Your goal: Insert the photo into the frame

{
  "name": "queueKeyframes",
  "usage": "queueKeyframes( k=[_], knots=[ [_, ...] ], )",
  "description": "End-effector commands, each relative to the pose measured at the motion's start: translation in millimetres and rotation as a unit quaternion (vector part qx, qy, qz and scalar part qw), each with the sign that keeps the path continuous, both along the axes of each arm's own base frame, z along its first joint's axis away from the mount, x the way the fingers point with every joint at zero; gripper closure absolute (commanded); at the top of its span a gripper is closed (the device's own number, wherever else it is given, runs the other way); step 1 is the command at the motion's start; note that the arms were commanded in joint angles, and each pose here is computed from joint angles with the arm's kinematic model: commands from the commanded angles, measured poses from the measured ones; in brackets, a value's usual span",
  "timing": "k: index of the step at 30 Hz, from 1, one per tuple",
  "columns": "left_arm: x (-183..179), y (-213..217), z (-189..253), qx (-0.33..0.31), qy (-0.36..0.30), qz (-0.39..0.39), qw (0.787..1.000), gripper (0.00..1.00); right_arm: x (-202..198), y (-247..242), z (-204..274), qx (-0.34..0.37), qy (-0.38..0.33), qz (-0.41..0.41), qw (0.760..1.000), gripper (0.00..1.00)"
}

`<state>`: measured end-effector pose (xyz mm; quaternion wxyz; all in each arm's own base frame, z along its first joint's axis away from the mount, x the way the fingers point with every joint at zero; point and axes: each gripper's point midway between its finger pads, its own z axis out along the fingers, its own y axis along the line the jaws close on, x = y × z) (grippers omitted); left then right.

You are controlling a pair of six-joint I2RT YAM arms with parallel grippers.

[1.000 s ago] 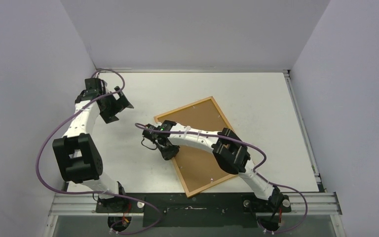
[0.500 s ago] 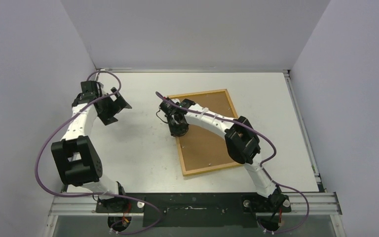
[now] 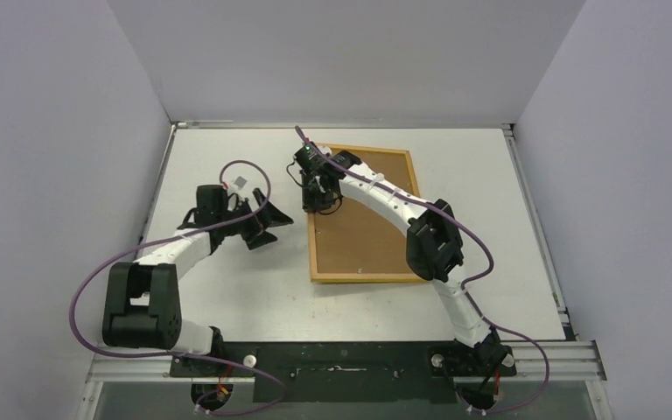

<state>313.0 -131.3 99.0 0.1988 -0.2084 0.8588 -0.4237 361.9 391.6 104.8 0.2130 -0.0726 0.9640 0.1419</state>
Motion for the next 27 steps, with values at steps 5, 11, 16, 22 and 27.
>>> queueKeyframes(
  k=[5,11,16,22,27],
  knots=[
    [7,-72,47,-0.086,-0.142,-0.077,0.983,0.08,27,6,40,0.082,-0.015,-0.037,0.996,1.00],
    [12,-98,32,-0.121,-0.119,-0.098,0.981,0.22,30,7,49,0.110,-0.010,-0.047,0.993,1.00],
    [17,-115,37,-0.137,-0.129,-0.122,0.975,0.27,31,5,52,0.121,-0.008,-0.052,0.991,1.00],
    [23,-127,29,-0.132,-0.121,-0.133,0.975,0.35,37,8,56,0.143,-0.009,-0.065,0.988,1.00],
    [29,-129,21,-0.134,-0.111,-0.126,0.977,0.41,39,11,60,0.167,-0.010,-0.081,0.983,1.00]
  ],
)
